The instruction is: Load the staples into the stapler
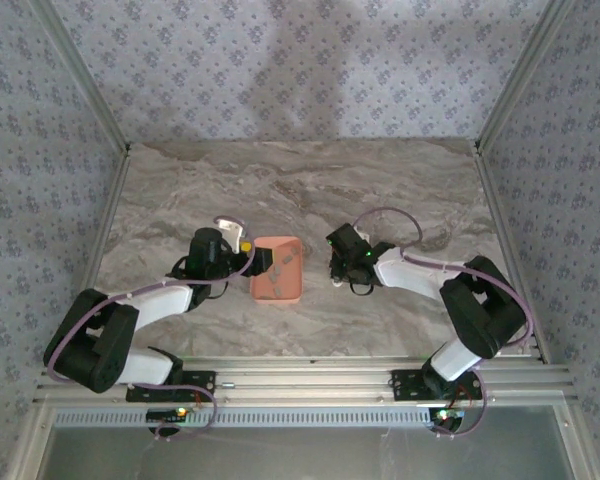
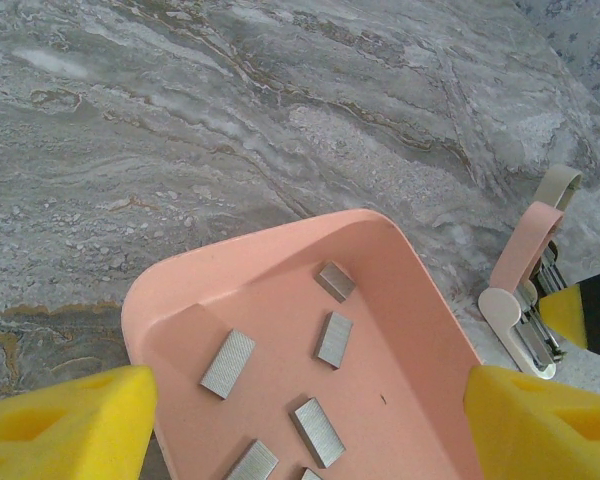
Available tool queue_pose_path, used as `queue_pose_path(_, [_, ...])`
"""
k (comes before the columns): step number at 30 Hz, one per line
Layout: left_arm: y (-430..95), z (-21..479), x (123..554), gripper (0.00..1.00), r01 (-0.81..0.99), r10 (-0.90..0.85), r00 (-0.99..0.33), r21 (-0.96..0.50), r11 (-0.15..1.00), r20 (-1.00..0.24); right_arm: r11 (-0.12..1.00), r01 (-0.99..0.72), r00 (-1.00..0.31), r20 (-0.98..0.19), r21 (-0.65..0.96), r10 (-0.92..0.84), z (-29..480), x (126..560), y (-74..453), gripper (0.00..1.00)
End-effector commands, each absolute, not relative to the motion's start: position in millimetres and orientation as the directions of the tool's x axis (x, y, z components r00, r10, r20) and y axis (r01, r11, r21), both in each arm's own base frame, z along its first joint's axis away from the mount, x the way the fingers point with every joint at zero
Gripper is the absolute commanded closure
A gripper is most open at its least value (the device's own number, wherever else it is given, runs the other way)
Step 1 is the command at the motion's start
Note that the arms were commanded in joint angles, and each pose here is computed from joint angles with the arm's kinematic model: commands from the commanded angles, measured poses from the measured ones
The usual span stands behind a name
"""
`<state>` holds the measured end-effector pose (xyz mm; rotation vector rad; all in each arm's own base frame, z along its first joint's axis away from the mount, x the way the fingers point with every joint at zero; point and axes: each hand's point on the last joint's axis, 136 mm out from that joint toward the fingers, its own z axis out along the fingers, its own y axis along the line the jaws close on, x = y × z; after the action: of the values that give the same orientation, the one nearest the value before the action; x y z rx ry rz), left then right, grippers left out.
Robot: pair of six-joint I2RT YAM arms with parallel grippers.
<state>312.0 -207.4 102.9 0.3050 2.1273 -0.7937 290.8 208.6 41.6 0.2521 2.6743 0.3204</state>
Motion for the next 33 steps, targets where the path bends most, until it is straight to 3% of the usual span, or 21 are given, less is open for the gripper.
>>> queue_pose_path(1, [-216, 116, 315, 0.20, 0.512, -0.043, -0.597, -0.422, 0.748, -0.801, 0.951, 0.150, -0.894, -0.373, 0.271, 0.247, 35, 290, 208, 0.79])
queue_pose_path(33, [-216, 115, 315, 0.20, 0.513, -0.043, -0.598, -0.424, 0.746, -0.800, 0.964, 0.129, -0.919, -0.337, 0.234, 0.205, 24, 274, 205, 0.79])
